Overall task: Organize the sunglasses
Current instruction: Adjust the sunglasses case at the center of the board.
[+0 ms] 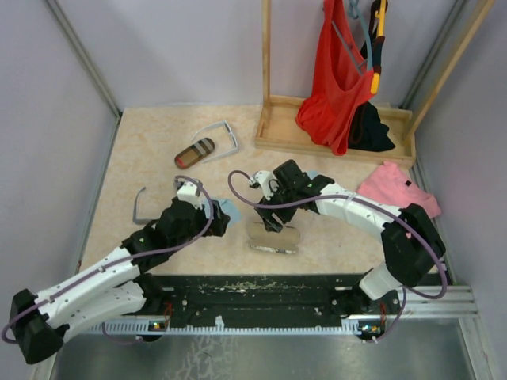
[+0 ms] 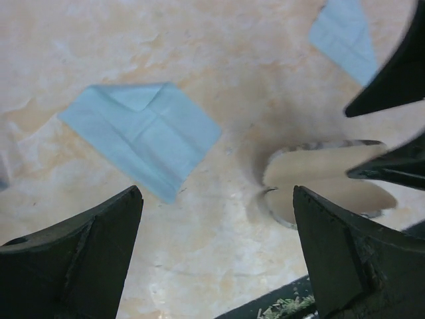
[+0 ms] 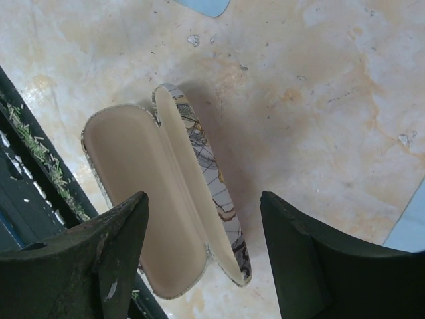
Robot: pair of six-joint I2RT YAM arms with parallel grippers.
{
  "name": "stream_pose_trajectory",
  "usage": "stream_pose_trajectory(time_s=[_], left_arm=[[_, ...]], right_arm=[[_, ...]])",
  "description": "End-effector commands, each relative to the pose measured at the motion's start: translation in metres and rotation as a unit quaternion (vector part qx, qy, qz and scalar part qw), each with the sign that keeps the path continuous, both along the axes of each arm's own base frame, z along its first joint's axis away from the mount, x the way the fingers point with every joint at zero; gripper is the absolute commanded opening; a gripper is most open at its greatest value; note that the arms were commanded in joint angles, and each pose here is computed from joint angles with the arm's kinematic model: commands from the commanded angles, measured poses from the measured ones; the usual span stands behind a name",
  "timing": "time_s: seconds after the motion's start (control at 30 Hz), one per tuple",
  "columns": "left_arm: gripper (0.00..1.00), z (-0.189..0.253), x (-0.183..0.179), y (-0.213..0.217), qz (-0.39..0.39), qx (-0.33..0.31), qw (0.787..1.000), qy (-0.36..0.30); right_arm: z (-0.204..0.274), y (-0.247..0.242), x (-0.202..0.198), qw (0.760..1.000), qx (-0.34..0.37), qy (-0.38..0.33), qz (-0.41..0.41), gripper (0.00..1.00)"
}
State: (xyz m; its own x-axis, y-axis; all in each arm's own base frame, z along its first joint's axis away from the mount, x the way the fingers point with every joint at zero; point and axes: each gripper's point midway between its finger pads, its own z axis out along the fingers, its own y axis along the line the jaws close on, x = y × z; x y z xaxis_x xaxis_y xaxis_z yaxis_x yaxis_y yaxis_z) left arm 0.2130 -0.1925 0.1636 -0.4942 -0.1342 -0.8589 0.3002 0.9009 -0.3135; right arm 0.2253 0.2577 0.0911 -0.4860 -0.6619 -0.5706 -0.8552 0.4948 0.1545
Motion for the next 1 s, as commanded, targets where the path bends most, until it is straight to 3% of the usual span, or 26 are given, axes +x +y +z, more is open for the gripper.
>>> stream_pose_trajectory(time_s=[0.0,0.17,0.37,0.53,0.97], left_arm=[[0.99,-0.026,0.01,0.018,0.03,-0.004,0.996,0.085],[0.99,-0.049,0.025,0.041,0.056,-0.061,0.983,0.164],[0.99,-0.057,0.02,0.051,0.088,-0.036,0.97,0.224],[0.99,-0.052,0.025,0.059,0.122,-0.045,0.97,0.206],[0.99,-0.028,0.032,0.046,0.086,-0.054,0.976,0.193]], right_arm=[[0.013,0.021,0.015,0.998,0.037,-0.028,0.038,0.68],[-0.006,0.023,0.016,0.999,0.02,-0.007,0.048,0.64],[-0.017,0.024,0.019,0.999,0.013,0.006,0.045,0.56],[-0.018,0.023,0.023,1.0,0.013,0.009,0.023,0.43],[-0.024,0.013,0.031,0.997,0.004,0.018,-0.075,0.24]])
